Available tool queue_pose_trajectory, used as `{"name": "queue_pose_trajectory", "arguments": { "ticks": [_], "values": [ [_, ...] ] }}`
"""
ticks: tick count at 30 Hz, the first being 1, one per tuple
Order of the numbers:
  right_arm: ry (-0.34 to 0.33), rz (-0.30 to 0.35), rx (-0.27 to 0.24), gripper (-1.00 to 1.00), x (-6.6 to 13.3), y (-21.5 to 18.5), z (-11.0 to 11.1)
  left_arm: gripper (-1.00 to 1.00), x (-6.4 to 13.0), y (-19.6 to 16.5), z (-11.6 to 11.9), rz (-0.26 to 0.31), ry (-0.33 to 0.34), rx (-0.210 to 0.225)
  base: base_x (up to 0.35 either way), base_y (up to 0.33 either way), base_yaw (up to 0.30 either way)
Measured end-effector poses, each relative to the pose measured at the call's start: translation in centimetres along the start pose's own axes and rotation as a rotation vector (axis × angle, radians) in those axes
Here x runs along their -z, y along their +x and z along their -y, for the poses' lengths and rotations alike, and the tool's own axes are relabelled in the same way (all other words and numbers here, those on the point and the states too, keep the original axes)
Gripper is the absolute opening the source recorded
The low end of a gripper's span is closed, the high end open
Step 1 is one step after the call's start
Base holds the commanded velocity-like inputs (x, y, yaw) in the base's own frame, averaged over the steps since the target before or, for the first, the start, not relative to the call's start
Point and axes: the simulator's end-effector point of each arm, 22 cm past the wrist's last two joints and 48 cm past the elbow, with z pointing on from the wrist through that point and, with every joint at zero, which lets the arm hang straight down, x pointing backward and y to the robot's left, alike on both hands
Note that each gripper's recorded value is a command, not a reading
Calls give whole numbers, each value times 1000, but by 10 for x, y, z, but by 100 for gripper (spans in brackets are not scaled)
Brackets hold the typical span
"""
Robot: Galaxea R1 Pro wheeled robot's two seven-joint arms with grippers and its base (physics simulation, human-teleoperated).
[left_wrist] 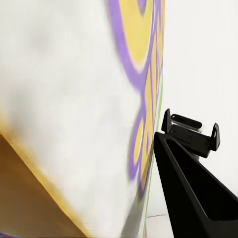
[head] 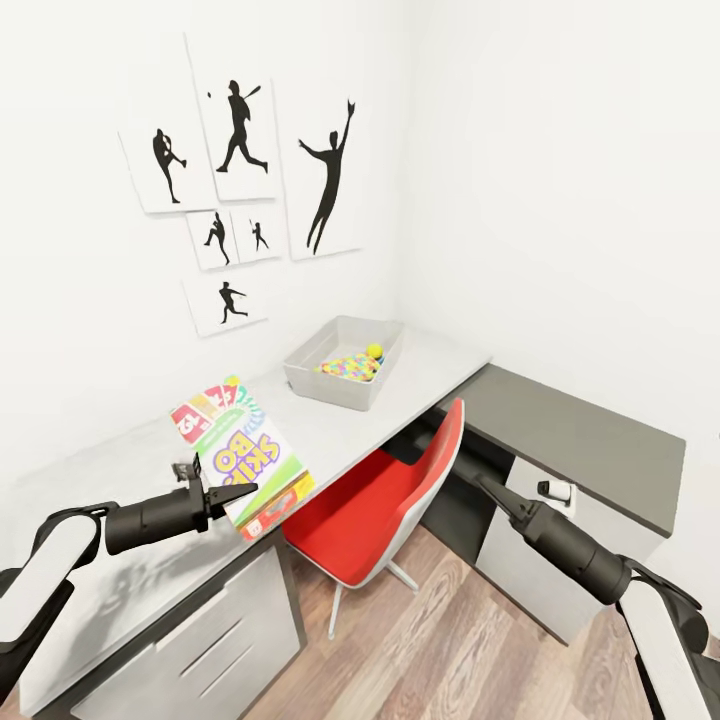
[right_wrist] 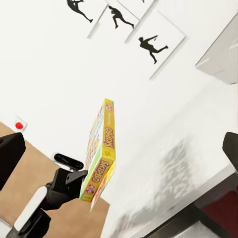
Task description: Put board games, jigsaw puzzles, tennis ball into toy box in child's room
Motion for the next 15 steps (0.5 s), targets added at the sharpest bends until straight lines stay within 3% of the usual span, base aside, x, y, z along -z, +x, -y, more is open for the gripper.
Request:
{"name": "queue_pose_trajectory", "arguments": {
  "ticks": [7,12,15],
  "values": [
    [29,12,-3,100,6,-13,-2,-100,2,-3,9,0,-1,-2,0,0,-6],
    [86,-9,-70,100,21,-20,6,-100,3,-5,16,0,0,-2,0,0,0],
    [157,-34,-110,100,28,-19,17,-100,3,-6,19,-1,0,-1,0,0,0]
  ]
}}
